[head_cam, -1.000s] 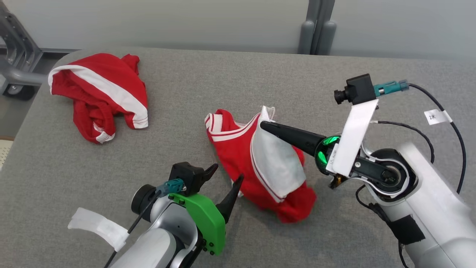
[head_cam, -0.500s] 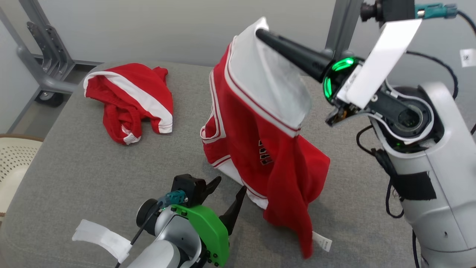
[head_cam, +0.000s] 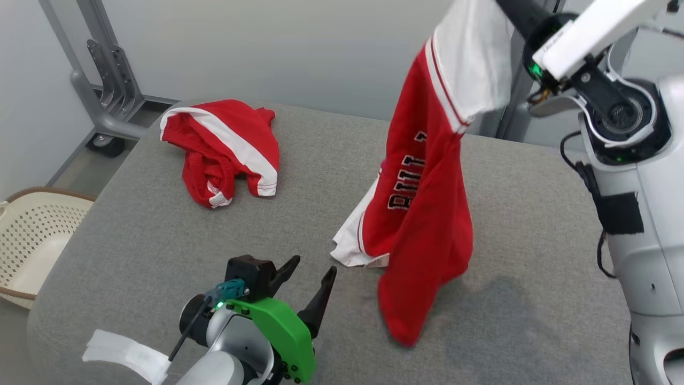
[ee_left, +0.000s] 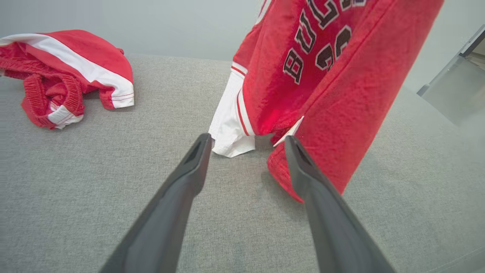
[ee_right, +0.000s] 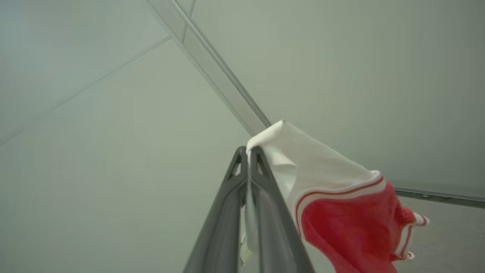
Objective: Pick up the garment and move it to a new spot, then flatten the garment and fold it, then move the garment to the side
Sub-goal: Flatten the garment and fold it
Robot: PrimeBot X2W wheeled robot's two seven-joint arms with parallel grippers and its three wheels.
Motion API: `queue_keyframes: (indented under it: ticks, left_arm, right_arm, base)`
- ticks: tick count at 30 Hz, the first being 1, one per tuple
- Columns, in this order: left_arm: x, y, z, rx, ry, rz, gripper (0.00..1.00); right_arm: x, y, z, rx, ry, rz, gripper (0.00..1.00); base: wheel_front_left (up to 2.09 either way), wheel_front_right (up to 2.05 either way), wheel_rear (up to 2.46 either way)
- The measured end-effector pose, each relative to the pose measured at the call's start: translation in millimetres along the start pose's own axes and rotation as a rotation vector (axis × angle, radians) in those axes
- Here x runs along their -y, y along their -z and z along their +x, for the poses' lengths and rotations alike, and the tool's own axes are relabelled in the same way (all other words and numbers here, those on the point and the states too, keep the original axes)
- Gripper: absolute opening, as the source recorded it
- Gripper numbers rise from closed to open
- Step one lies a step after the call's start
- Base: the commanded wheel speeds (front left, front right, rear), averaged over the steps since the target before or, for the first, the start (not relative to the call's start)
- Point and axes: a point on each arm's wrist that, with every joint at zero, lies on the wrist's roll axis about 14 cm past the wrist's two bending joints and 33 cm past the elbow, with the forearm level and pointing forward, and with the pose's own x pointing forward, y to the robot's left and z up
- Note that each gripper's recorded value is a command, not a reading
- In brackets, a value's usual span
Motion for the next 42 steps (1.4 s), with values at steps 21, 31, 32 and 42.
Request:
queue_keyframes:
  ticks: [21,31,32,42]
  left_arm:
    - [50,40,24,-0.163,0.172,-0.033,1.0]
    - [69,87,44,-0.36,0.286,0.057,1.0]
    - [69,87,44,-0.36,0.286,0.057,1.0]
    - [58,111,62,-0.506,0.33,0.035,1.0]
  right_arm:
    - [268,31,-213,0.14,0.87,0.15,0.0]
    - [282,69,-240,0.155,0.947,0.237,0.0]
    - [282,69,-240,0.155,0.947,0.237,0.0]
    - [284,86,-251,0.167,0.977,0.277,0.0]
  base:
    - [0.0,0.0,0.0]
    - [0.0,0.0,0.0]
    - [0.0,0.0,0.0]
    - [0.0,0.0,0.0]
